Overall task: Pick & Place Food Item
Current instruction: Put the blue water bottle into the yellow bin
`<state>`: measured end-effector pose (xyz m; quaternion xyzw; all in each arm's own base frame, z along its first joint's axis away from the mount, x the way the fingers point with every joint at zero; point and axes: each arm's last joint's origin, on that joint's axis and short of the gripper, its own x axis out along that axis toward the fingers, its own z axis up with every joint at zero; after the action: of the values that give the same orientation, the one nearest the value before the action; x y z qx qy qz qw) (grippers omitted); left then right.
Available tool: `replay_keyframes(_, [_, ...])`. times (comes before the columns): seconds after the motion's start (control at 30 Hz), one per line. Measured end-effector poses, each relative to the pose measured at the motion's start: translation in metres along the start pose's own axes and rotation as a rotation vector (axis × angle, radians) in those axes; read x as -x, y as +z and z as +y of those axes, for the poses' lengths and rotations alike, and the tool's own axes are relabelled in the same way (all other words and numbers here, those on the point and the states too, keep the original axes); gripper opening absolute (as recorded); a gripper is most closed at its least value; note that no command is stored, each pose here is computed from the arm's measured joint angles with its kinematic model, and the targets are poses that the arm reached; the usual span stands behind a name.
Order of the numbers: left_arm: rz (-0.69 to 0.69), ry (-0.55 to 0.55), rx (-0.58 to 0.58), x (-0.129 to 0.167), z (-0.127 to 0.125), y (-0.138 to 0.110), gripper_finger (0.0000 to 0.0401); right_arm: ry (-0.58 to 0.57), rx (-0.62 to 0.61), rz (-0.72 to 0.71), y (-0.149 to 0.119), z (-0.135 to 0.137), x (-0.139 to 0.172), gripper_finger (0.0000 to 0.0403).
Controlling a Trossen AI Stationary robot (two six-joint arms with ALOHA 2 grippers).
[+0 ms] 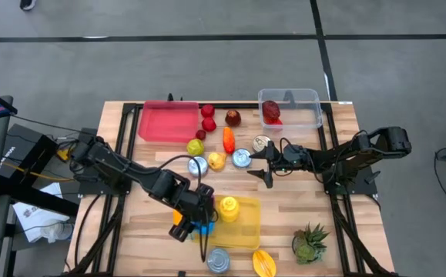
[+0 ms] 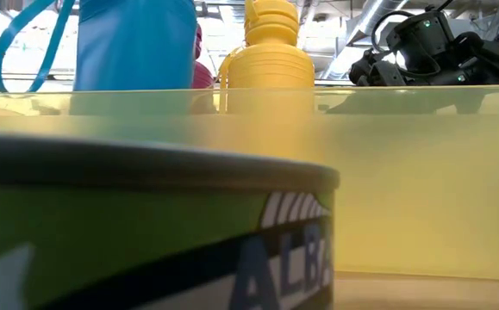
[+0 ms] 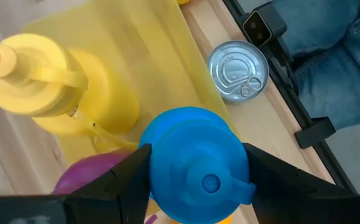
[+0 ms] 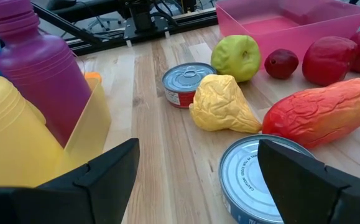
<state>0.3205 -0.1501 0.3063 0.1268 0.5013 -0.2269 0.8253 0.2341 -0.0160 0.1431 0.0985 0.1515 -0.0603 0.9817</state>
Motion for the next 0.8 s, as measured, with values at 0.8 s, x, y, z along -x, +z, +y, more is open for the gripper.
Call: replay_keyframes(0.8, [0.017, -0.029, 0.003, -0.021, 0.000, -0.012, 0.0239, 0.000, 0.010, 0.000, 0.000, 0.000, 0.000, 0.0315])
